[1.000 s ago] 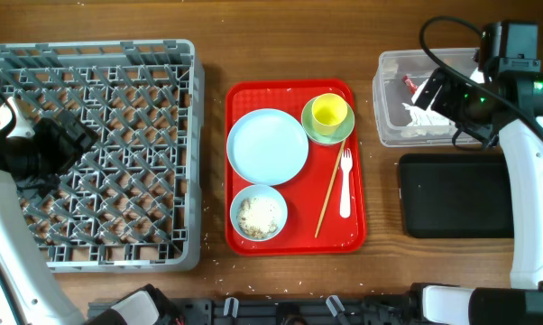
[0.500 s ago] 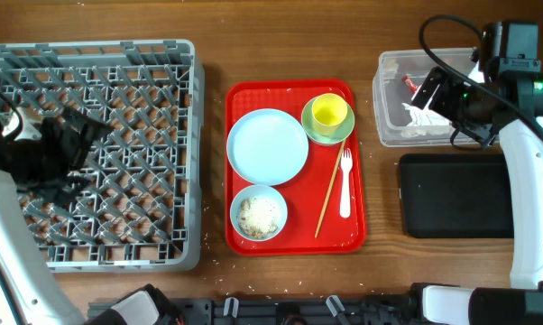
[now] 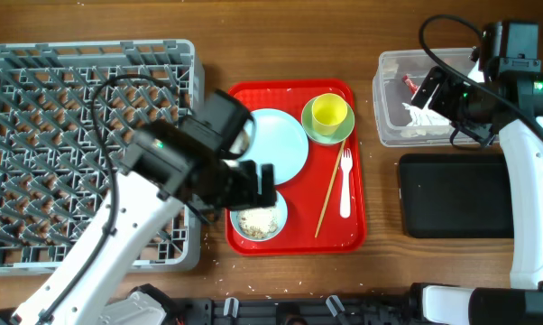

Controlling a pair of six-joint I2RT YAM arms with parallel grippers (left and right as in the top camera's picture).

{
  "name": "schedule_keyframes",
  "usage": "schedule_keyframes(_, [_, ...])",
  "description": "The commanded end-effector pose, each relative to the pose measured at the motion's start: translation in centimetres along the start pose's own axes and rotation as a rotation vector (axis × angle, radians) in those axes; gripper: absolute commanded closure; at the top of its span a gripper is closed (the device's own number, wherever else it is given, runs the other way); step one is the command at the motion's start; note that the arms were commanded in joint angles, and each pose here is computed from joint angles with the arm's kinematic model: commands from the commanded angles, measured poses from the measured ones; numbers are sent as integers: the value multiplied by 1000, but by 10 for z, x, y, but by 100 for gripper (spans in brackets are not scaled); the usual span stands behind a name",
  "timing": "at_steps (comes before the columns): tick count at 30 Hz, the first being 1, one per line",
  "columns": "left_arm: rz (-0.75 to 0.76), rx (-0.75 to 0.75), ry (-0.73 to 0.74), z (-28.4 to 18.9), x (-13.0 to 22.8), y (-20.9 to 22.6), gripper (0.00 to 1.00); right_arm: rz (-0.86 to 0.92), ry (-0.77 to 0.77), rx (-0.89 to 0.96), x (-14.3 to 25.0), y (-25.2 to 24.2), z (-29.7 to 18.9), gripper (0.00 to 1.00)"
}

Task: Sort waste into correct bins and load items into the dishwasher rack

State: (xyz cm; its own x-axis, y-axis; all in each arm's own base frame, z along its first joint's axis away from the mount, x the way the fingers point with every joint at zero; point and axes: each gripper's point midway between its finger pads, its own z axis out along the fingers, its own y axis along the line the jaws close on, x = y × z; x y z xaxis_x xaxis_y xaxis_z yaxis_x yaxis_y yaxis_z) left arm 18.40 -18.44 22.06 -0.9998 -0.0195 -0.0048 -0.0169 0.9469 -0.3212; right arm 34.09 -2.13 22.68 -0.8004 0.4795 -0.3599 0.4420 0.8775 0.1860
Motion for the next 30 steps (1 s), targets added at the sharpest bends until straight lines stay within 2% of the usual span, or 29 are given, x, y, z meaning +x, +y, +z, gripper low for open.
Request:
schedule_keyframes(1, [41,-8,-107,5,-7,-21,0,12,-9,-10,-2,3,-3,0])
schedule_keyframes(4, [80,1,-99,33,-1,-41,0,12,-9,-10,-2,3,-2,0])
schedule_keyframes(6, [22,-102,-118,62,-6,-32,2,12,-9,-10,-2,3,-3,0])
schedule_keyframes(8, [-42,-222,-112,92,-13,-18,15,12,-9,-10,-2,3,-3,0])
schedule_keyframes(13, [-84,-344,-16,162,-21,-11,39,12,-9,-10,-2,3,-2,0])
schedule_keyframes(15, [-90,-363,31,191,-15,-13,46,12,-9,-10,-2,3,-3,0])
schedule_keyframes(18, [-69,-389,57,215,-10,-14,47,12,-9,-10,-2,3,-3,0])
schedule_keyframes(22, [-67,-416,53,222,-12,-9,51,12,-9,-10,-2,3,-3,0])
schedule_keyframes(25, [-66,-421,47,222,-13,-8,61,12,-9,-10,-2,3,-3,0])
schedule_keyframes(26, [-66,-421,47,222,-13,-8,67,12,-9,-10,-2,3,-3,0])
schedule_keyframes(28, [-66,-425,51,221,-12,-7,89,12,-9,-10,-2,3,-3,0])
schedule_keyframes(29, [-67,-429,53,221,-11,-6,96,12,-9,-10,-2,3,-3,0])
schedule_keyframes(30, [-66,-433,56,220,-11,-5,96,12,-9,-10,-2,3,-3,0])
